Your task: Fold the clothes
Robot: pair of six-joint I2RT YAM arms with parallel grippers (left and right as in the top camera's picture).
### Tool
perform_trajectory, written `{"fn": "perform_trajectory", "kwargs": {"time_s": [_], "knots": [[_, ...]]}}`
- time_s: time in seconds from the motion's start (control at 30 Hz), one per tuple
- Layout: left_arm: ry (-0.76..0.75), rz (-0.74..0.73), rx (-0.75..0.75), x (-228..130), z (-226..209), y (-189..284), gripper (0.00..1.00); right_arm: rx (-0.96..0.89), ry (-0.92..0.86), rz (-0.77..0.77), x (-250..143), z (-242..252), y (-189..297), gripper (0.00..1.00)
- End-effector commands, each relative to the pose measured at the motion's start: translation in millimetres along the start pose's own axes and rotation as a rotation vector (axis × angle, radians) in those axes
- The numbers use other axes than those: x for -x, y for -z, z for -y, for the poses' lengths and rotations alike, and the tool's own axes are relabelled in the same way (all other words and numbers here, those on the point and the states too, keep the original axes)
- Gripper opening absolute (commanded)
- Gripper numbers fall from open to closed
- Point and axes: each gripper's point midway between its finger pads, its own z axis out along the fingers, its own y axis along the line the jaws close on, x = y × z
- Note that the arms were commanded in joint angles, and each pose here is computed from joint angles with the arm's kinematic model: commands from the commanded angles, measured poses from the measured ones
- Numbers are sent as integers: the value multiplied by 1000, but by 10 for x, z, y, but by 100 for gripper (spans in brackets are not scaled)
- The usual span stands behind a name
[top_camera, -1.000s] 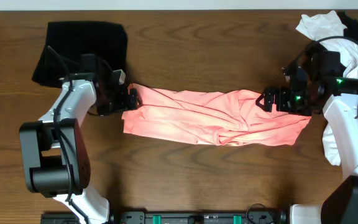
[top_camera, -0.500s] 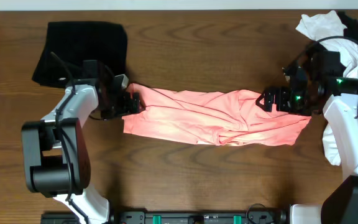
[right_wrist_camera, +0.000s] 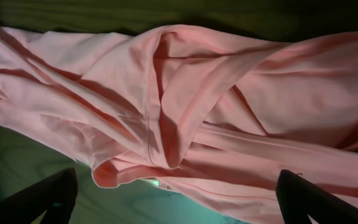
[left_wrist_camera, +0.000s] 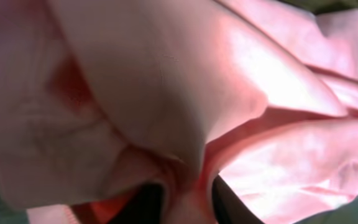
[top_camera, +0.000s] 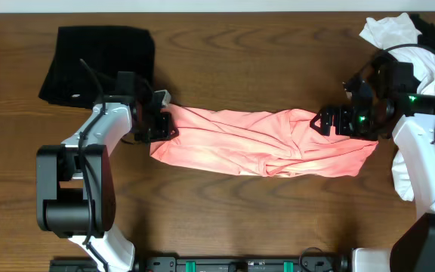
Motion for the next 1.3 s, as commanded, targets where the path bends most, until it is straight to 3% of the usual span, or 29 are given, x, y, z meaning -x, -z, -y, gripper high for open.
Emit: {"fn": "perform_trajectory", "kwargs": {"time_s": [0.0, 0.1, 0.63, 0.83, 1.27], "knots": [[34, -15, 41, -43, -114, -51, 19, 17, -5, -1, -4, -55, -8, 99], [46, -13, 71, -42, -171, -44, 6, 17, -5, -2, -4, -55, -8, 99], [82, 209, 87, 205, -172, 799, 6, 24, -5, -1, -4, -67, -8, 99], [13, 238, 63, 217, 144, 887, 6, 37, -5, -2, -4, -89, -7, 99], [-257, 192, -13, 52, 1297, 427, 6, 51, -9, -13, -32, -115, -7, 99]]}}
